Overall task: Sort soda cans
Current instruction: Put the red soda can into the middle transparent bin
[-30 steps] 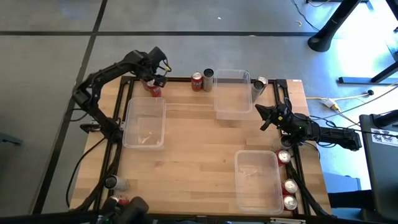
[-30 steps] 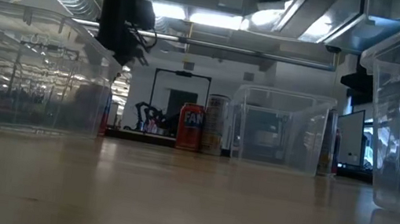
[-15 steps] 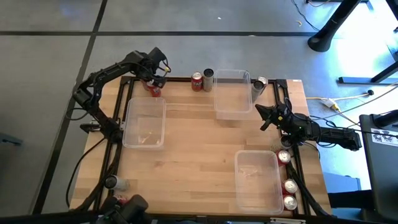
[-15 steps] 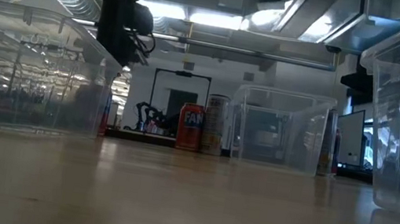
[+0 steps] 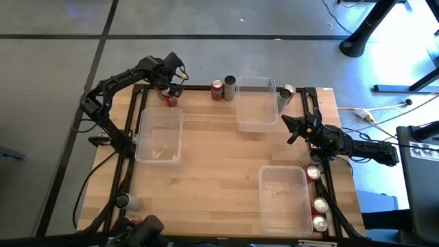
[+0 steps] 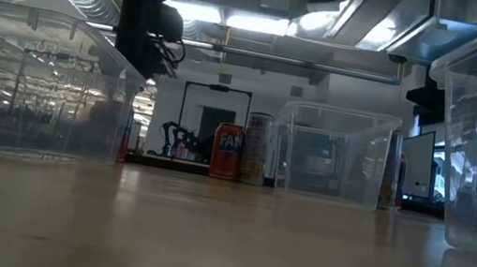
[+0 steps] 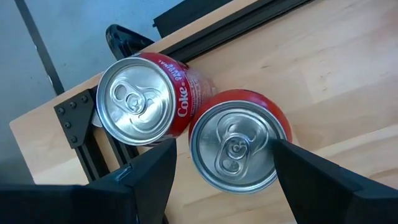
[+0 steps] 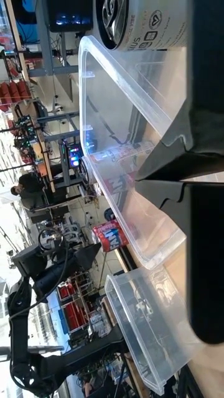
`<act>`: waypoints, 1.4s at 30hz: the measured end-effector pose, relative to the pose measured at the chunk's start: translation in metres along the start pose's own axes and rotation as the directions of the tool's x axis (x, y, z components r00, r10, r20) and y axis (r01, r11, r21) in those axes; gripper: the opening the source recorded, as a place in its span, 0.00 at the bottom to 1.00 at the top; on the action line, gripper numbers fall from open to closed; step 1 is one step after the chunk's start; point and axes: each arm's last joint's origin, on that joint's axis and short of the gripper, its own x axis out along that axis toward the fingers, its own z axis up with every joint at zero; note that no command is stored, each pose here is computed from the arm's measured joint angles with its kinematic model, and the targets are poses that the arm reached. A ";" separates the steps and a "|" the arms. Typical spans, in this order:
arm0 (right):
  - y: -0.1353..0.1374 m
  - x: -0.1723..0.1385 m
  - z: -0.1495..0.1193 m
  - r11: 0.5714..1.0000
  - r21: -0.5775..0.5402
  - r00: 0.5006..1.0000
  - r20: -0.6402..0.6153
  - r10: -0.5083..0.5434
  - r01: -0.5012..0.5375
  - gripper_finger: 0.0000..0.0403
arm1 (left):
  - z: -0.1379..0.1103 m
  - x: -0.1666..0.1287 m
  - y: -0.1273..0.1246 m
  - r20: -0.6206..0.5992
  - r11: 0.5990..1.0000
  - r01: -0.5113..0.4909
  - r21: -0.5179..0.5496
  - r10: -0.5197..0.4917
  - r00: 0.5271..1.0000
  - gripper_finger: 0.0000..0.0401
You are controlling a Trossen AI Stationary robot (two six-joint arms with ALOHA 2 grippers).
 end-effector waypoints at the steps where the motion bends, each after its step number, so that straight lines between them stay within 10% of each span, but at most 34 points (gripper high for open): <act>1: 0.000 0.000 0.000 1.000 0.000 1.000 0.000 0.001 -0.001 0.01 | 0.001 -0.002 0.000 0.004 1.000 0.001 0.005 -0.001 1.000 0.64; 9: 0.000 0.000 0.000 1.000 0.000 1.000 0.000 0.000 0.000 0.01 | 0.006 -0.010 0.002 0.040 0.997 -0.002 0.073 -0.001 0.999 0.67; 20: 0.000 0.000 0.000 1.000 -0.002 1.000 -0.003 0.000 0.000 0.01 | 0.007 -0.010 -0.001 0.047 0.999 0.011 0.049 -0.013 0.999 0.96; 42: 0.000 0.000 -0.001 1.000 -0.003 1.000 -0.017 0.020 -0.020 0.01 | -0.005 0.026 -0.008 0.005 0.992 0.065 -0.111 -0.065 0.998 0.97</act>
